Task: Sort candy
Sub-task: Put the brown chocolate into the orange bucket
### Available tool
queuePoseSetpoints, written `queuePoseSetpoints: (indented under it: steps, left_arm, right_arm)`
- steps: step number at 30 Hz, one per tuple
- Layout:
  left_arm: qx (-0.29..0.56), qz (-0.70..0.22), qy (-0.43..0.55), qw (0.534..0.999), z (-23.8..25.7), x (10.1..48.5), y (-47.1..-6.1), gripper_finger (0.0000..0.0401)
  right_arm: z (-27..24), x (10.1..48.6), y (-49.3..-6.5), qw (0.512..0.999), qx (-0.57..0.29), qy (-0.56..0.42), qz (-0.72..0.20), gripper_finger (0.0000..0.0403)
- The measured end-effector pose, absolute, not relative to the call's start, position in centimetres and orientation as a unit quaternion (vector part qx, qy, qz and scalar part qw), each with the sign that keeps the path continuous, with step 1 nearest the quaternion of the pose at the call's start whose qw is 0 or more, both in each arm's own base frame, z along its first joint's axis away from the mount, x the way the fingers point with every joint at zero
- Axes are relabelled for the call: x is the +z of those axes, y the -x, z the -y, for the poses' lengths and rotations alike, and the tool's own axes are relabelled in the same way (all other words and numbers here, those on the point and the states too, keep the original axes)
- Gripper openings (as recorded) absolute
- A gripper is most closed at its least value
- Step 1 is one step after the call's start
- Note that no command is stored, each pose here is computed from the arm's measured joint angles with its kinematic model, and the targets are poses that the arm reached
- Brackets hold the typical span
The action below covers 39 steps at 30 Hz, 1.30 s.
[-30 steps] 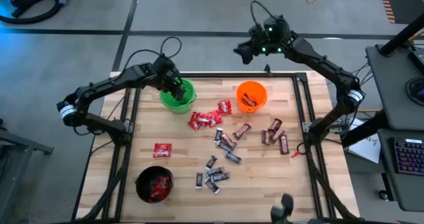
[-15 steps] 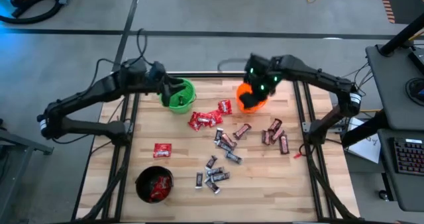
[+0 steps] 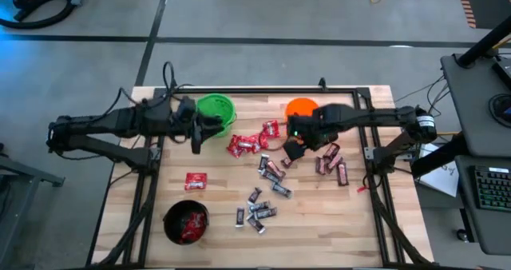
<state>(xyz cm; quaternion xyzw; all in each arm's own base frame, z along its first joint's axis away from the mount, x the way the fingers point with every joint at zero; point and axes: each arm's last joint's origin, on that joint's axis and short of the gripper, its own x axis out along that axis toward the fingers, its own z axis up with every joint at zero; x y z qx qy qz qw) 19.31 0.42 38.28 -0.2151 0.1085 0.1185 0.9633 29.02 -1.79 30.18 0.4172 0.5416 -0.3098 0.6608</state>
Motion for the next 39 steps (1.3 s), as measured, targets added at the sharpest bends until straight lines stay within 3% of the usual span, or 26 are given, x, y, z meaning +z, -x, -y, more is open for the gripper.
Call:
queuePoseSetpoints:
  steps: [4,12,17,27,39]
  left_arm:
    - [0.123,-0.107,0.201,0.966,1.4,38.2,-19.3,0.0139]
    - [0.131,-0.106,0.200,0.965,2.8,38.2,-19.0,0.0139]
    - [0.132,-0.111,0.203,0.964,2.9,37.9,-19.3,0.0139]
    - [0.161,-0.119,0.197,0.960,3.0,37.2,-20.5,0.0139]
    - [0.180,-0.109,0.187,0.960,2.9,37.7,-20.2,0.0139]
  right_arm:
    - [0.4,27.2,-29.1,0.648,-0.338,-0.437,-0.525,0.0306]
    - [0.2,23.4,-29.7,0.642,-0.425,-0.496,-0.402,0.0302]
    - [0.2,21.9,-29.1,0.618,-0.457,-0.505,-0.394,0.0306]
    - [0.1,19.2,-29.8,0.622,-0.440,-0.569,-0.310,0.0294]
    - [0.2,15.9,-29.6,0.585,-0.491,-0.556,-0.329,0.0279]
